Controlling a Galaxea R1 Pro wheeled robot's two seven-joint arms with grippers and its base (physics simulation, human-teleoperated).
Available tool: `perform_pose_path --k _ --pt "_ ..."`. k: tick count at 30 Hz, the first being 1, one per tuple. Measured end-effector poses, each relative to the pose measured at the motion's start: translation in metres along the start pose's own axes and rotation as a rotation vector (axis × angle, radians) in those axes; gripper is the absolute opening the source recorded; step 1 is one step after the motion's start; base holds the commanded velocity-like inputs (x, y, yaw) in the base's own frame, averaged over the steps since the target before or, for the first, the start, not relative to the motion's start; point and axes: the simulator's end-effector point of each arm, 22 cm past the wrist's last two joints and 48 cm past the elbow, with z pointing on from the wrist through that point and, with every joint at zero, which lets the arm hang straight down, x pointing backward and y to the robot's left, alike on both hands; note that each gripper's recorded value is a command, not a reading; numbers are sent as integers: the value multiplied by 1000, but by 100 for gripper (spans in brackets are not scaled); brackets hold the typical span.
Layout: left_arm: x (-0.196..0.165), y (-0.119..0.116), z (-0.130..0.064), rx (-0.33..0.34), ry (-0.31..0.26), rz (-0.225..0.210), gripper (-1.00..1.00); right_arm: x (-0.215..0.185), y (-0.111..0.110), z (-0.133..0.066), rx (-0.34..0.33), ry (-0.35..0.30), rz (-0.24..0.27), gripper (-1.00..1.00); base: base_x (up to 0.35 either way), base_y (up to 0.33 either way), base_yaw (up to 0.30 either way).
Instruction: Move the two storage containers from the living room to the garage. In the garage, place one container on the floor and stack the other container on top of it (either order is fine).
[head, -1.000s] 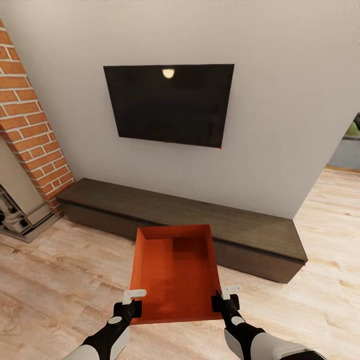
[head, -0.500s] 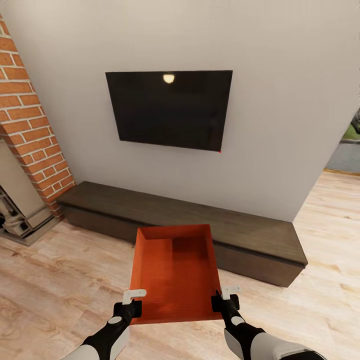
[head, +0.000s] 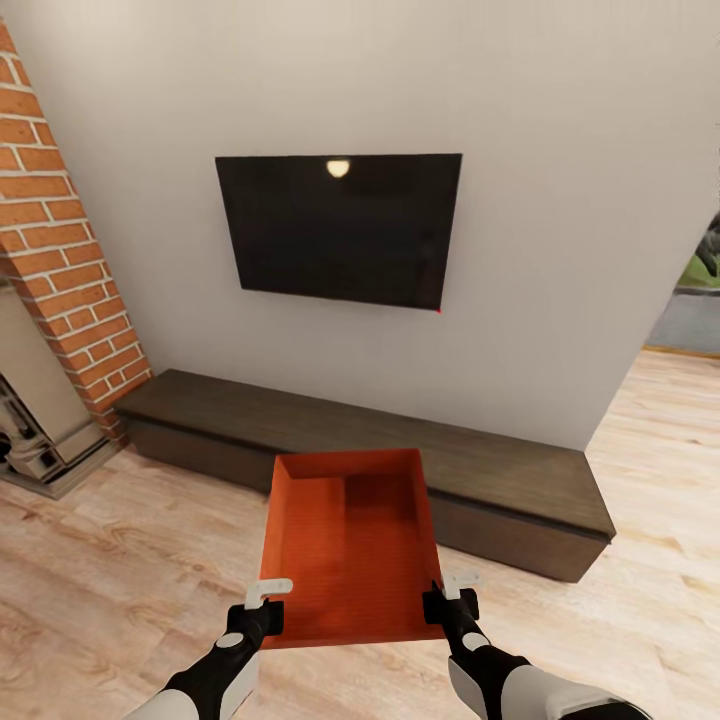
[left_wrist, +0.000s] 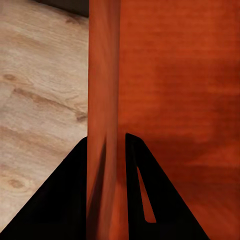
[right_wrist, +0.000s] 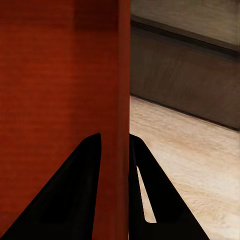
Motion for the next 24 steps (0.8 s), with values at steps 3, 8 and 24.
perform_pose_path --k 3,8,24 --pt "-3 0 -1 0 -5 0 -100 -3 0 -1 0 -5 0 -100 0 0 0" --pt "-7 0 -2 1 -13 -1 -100 -7 -1 -2 1 -13 0 -100 0 0 0" --pt "-20 -1 -7 2 -39 -2 -100 -21 -2 -6 3 -39 0 -100 0 0 0"
